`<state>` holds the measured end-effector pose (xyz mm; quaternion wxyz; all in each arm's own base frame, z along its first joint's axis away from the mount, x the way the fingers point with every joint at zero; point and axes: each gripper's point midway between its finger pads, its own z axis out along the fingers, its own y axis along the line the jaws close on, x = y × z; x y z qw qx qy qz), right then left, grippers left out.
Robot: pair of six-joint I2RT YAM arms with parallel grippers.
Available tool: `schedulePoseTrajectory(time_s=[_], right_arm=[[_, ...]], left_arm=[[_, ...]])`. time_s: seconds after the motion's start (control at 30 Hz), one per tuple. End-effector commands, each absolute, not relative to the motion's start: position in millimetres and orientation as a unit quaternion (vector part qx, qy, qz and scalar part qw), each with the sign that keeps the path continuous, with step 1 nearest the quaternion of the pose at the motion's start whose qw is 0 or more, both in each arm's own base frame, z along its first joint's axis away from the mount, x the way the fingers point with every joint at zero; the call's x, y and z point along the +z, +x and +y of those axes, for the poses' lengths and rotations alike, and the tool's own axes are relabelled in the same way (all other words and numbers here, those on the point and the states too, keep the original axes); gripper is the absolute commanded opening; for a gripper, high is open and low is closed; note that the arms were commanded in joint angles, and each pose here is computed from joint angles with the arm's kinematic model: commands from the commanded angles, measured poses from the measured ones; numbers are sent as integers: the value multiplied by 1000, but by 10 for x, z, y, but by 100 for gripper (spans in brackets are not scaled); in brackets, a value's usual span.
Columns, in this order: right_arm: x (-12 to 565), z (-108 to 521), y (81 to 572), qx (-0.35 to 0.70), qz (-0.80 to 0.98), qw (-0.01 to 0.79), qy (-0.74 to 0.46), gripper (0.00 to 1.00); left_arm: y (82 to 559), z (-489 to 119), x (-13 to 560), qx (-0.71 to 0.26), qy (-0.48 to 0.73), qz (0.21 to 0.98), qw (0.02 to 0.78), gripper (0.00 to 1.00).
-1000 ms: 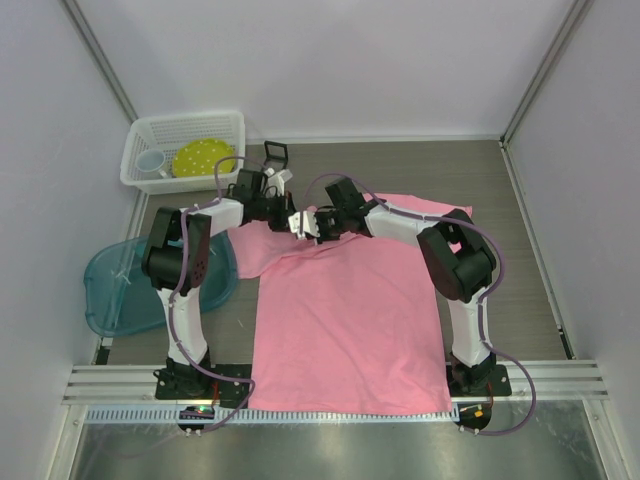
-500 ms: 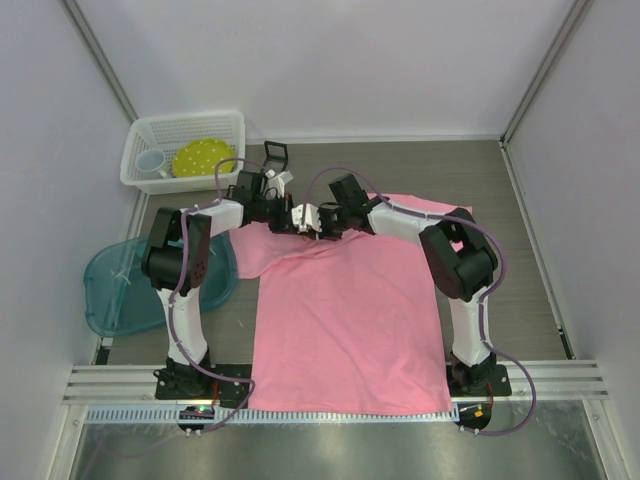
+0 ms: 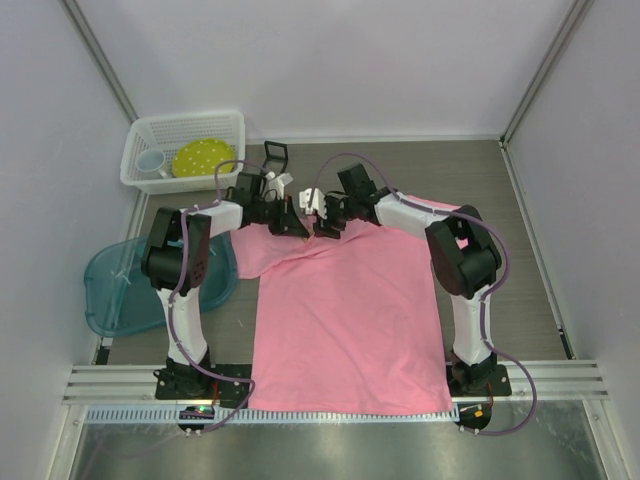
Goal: Pin the brooch onto the clothing
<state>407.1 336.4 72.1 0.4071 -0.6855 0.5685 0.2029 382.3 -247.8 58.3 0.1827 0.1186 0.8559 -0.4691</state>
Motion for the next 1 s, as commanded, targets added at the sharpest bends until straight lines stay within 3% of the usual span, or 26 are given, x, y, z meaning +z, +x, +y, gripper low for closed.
schedulePoseTrajectory(time_s=[0.0, 0.37, 0.77, 0.97], right_arm=[[971, 3474, 4011, 258, 545, 416, -681, 62], [853, 3437, 3737, 321, 541, 358, -690, 60], [799, 3528, 3891, 338, 565, 352, -665, 61], [749, 3532, 3881, 343, 566, 347, -664, 53]], left_arm=[[3832, -2496, 782, -489, 140, 836, 206, 0], [3807, -2515, 816, -508, 146, 824, 204, 0], [3802, -2513, 818, -507, 161, 820, 211, 0], [3790, -2517, 830, -510, 167, 817, 212, 0]])
